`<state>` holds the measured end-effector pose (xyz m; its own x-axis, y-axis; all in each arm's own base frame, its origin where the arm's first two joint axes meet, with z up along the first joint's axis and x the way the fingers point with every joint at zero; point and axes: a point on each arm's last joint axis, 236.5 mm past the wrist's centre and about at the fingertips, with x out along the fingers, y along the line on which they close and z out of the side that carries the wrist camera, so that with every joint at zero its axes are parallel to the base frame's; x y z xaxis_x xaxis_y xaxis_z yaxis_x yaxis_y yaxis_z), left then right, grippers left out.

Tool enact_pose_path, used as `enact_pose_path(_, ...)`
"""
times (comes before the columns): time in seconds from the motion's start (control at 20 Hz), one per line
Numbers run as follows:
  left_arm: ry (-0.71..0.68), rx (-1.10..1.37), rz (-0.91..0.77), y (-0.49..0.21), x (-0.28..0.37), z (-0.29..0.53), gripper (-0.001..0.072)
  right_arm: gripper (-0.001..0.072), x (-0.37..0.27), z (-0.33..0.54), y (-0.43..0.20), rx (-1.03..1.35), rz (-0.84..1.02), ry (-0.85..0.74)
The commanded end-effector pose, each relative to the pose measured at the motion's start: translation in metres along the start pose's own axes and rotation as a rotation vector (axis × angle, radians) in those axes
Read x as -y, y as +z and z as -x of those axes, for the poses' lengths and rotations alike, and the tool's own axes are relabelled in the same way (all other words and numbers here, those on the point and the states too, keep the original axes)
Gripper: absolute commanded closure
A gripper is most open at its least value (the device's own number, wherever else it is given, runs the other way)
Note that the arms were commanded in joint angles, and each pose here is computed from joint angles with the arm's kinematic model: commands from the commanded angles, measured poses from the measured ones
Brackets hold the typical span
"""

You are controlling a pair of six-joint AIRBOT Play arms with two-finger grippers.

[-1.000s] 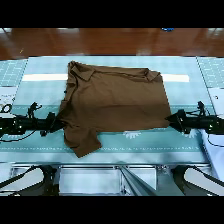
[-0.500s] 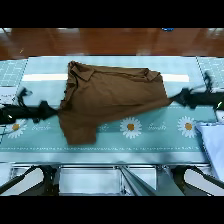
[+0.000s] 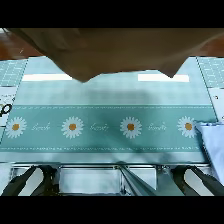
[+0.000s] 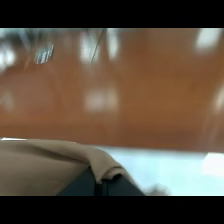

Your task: Fold the shirts.

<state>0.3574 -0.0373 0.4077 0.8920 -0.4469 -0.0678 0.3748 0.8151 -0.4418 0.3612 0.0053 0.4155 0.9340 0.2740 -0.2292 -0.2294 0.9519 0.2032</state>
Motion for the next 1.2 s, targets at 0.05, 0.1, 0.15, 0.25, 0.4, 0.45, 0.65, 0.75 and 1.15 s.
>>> enact_pose_path(0.05,0.002,0.259,-0.286,0.067,0.109,0.082,0.0693,0.0687,-0.058,0.086,0.051,0.193,0.155,-0.037)
enact_pose_path(0.1,0.057,0.305,-0.342,0.072,0.119,0.101,0.0693,0.0687,-0.066,0.098,0.051,0.205,0.173,-0.049)
enact_pose_path(0.15,0.112,0.344,-0.383,0.074,0.127,0.120,0.0692,0.0687,-0.073,0.111,0.049,0.213,0.192,-0.059)
enact_pose_path(0.25,0.258,0.410,-0.466,0.071,0.140,0.158,0.0692,0.0687,-0.080,0.132,0.041,0.204,0.210,-0.099)
enact_pose_path(0.4,0.438,0.493,-0.544,0.064,0.152,0.210,0.0692,0.0687,-0.083,0.158,0.023,0.170,0.226,-0.170)
enact_pose_path(0.45,0.463,0.512,-0.544,0.060,0.157,0.224,0.0692,0.0687,-0.084,0.167,0.019,0.170,0.227,-0.194)
enact_pose_path(0.65,0.452,0.409,-0.506,0.035,0.148,0.227,0.0692,0.0687,-0.089,0.181,0.003,0.149,0.216,-0.213)
enact_pose_path(0.75,0.459,0.362,-0.417,0.025,0.125,0.215,0.0692,0.0687,-0.080,0.164,-0.016,0.087,0.172,-0.192)
enact_pose_path(1.15,0.306,-0.067,0.073,-0.109,-0.051,0.052,0.0692,0.0687,-0.004,0.000,-0.155,-0.334,-0.179,0.028)
